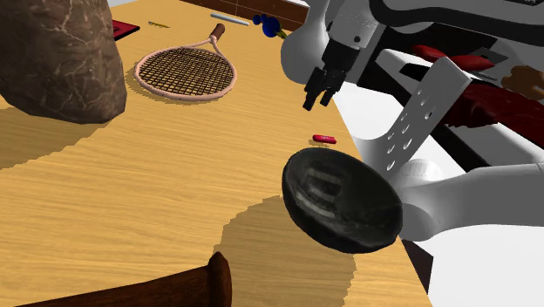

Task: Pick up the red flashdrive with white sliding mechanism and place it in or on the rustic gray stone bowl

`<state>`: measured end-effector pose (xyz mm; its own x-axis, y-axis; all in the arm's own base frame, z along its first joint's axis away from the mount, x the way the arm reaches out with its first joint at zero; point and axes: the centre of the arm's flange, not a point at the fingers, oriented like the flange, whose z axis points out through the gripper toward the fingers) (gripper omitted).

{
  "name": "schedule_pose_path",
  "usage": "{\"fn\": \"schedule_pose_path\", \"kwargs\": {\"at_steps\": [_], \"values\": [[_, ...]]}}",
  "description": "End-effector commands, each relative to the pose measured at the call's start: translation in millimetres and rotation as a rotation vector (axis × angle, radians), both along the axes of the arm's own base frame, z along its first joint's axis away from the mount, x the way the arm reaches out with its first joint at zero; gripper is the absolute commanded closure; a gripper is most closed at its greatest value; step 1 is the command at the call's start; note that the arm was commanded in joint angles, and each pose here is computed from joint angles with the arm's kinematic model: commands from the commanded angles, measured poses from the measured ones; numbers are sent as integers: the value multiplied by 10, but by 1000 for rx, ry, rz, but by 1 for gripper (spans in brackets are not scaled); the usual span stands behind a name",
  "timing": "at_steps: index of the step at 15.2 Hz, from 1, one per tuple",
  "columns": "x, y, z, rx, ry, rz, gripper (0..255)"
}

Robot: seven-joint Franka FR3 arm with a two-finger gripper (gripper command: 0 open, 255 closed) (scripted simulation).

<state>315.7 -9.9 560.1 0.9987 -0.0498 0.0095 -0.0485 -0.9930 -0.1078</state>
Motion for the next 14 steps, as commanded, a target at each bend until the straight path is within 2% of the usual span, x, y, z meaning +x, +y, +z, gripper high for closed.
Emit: {"fn": "schedule_pose_path", "kwargs": {"at_steps": [1,9,14], "values": [[0,0,0,0,0,0,0],[-674,812,135,-97,80,-309,0],[-687,815,-129,-97,80,-309,0]]}}
